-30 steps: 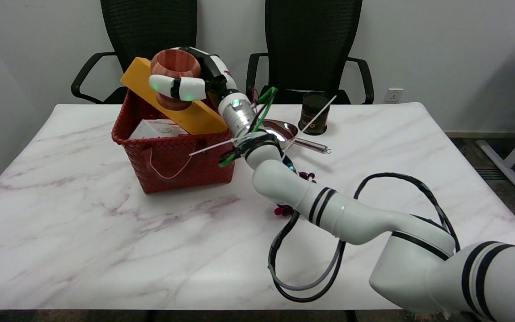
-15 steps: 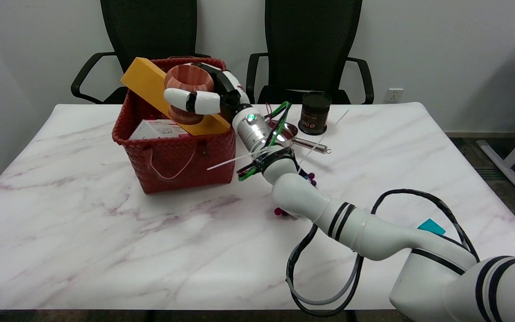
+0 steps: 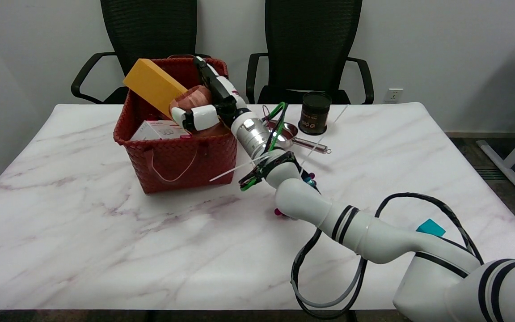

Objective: Place the wooden mortar into the brown storage basket.

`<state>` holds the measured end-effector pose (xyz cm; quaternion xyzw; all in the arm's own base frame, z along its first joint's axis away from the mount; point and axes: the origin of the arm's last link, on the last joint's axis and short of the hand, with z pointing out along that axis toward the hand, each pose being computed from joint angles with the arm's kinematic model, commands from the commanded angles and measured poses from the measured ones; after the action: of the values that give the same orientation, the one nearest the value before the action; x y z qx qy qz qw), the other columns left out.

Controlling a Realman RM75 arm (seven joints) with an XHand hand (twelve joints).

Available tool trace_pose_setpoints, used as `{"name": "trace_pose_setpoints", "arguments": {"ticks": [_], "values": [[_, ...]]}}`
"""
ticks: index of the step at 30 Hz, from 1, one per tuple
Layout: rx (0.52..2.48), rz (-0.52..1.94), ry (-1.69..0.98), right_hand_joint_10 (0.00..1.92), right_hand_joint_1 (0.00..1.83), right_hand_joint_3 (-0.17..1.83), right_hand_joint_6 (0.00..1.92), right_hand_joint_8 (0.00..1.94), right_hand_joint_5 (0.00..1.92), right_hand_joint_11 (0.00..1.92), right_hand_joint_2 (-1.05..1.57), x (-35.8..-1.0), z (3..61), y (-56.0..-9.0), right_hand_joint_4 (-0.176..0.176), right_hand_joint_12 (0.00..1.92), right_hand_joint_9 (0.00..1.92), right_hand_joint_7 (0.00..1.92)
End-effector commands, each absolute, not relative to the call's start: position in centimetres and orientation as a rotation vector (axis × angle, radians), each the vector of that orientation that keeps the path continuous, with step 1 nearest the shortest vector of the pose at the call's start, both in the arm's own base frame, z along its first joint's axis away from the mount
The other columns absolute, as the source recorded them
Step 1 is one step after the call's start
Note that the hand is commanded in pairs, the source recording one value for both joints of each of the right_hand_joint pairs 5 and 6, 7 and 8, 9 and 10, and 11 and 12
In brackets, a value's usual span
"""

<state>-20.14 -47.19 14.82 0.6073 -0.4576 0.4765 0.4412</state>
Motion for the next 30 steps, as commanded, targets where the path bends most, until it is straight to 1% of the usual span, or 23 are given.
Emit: {"name": "trace_pose_setpoints", "arguments": {"ticks": [1, 7, 10, 12, 16, 17, 19, 21, 26, 30], "values": [[1.624, 1.075, -0.943, 0.00, 1.33, 1.43, 0.00, 0.00, 0.00, 0.00, 0.06, -18.7, 15.6, -46.9, 0.000, 0.00, 0.00, 0.00], [1.628, 1.087, -0.820, 0.00, 1.31, 1.43, 0.00, 0.00, 0.00, 0.00, -0.06, -17.6, 16.7, -46.3, 0.000, 0.00, 0.00, 0.00], [1.598, 1.108, -0.672, 0.00, 1.30, 1.35, 0.00, 0.00, 0.00, 0.00, -0.08, -17.2, 17.8, -45.6, 0.000, 0.00, 0.00, 0.00], [1.563, 1.114, -0.553, 0.00, 1.30, 1.33, 0.00, 0.00, 0.00, 0.00, -0.07, -17.0, 18.5, -44.9, 0.000, 0.00, 0.00, 0.00], [1.503, 1.092, -0.348, 0.00, 1.30, 1.24, 0.00, 0.00, 0.00, 0.00, 0.01, -16.4, 19.7, -43.5, 0.000, 0.00, 0.00, 0.00], [1.497, 1.061, -0.303, 0.01, 1.30, 1.22, 0.00, 0.03, 0.00, 0.00, 0.04, -16.3, 20.0, -43.2, 0.000, 0.00, 0.01, 0.03], [1.480, 1.031, -0.241, 0.14, 1.31, 1.22, 0.07, 0.14, 0.07, 0.00, 0.15, -16.3, 20.8, -42.6, 0.000, 0.00, 0.14, 0.14], [1.452, 1.010, -0.185, 0.19, 1.30, 1.24, 0.08, 0.19, 0.08, 0.00, 0.22, -16.4, 21.6, -41.9, 0.000, 0.00, 0.19, 0.19], [1.369, 0.922, -0.021, 0.20, 1.26, 1.32, 0.09, 0.20, 0.09, 0.00, 0.28, -16.3, 24.2, -40.0, 0.000, 0.00, 0.20, 0.20], [1.303, 0.870, 0.040, 0.21, 1.25, 1.32, 0.08, 0.20, 0.08, 0.00, 0.28, -17.2, 26.1, -38.7, 0.000, 0.00, 0.21, 0.20]]}}
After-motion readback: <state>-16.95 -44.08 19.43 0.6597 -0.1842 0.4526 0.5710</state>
